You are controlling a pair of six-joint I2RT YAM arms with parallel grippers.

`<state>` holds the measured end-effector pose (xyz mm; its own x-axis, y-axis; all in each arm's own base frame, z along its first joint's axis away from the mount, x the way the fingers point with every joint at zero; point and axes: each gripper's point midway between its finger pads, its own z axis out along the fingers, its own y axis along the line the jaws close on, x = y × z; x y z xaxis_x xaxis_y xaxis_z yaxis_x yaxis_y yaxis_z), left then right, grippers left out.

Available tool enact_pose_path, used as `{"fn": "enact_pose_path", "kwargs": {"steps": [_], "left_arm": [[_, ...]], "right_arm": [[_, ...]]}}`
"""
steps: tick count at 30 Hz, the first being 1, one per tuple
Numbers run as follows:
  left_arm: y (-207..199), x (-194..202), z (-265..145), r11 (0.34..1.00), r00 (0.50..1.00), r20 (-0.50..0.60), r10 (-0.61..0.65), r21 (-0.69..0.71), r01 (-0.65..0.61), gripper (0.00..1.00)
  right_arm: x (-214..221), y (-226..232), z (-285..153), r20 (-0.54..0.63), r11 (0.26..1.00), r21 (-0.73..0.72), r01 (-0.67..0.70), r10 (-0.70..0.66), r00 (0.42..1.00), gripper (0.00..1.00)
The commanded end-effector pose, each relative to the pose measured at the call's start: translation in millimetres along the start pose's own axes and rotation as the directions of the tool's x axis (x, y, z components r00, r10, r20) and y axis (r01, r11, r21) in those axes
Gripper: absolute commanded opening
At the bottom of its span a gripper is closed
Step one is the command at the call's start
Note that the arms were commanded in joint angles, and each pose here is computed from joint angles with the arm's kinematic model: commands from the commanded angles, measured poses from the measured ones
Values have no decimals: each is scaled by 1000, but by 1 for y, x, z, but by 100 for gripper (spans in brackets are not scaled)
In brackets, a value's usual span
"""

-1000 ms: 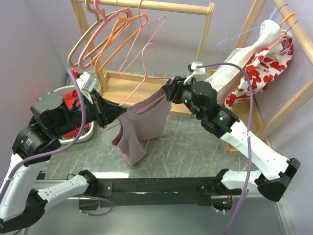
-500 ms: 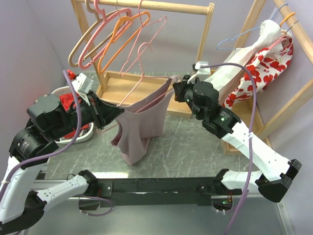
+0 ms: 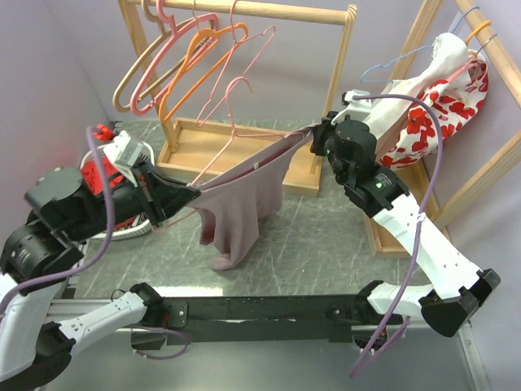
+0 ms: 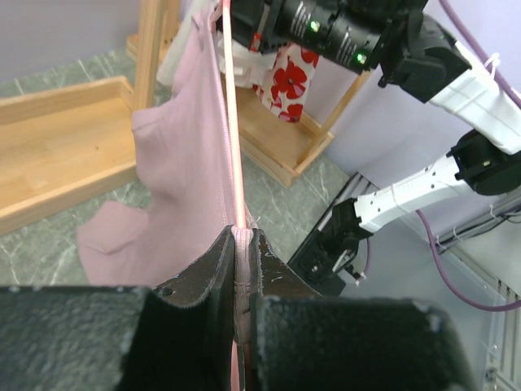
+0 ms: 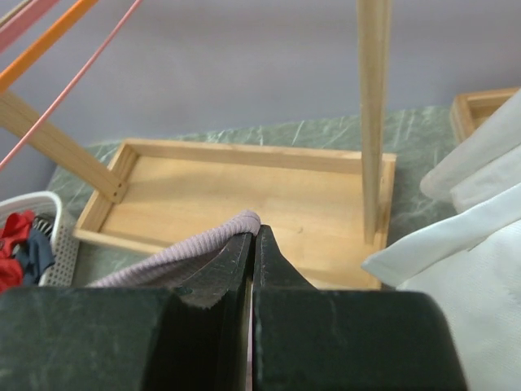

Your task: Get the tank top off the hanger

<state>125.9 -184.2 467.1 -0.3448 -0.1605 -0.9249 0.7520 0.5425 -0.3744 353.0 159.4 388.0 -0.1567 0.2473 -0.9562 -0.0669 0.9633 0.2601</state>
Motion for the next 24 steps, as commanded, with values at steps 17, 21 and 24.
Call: {"fn": "enact_pose_path", "kwargs": {"steps": [17, 21, 24], "left_arm": [[16, -26, 30, 999, 991, 131, 33, -43, -27, 1], [25, -23, 43, 998, 991, 126, 36, -63, -28, 1], [27, -19, 51, 998, 993, 115, 32, -59, -26, 1]], "right_arm": [[48, 51, -49, -185, 942, -330, -62, -1, 983, 56], [40, 51, -66, -172, 925, -356, -133, 75, 982, 63], [29, 65, -78, -161, 881, -435, -185, 127, 979, 64]]}}
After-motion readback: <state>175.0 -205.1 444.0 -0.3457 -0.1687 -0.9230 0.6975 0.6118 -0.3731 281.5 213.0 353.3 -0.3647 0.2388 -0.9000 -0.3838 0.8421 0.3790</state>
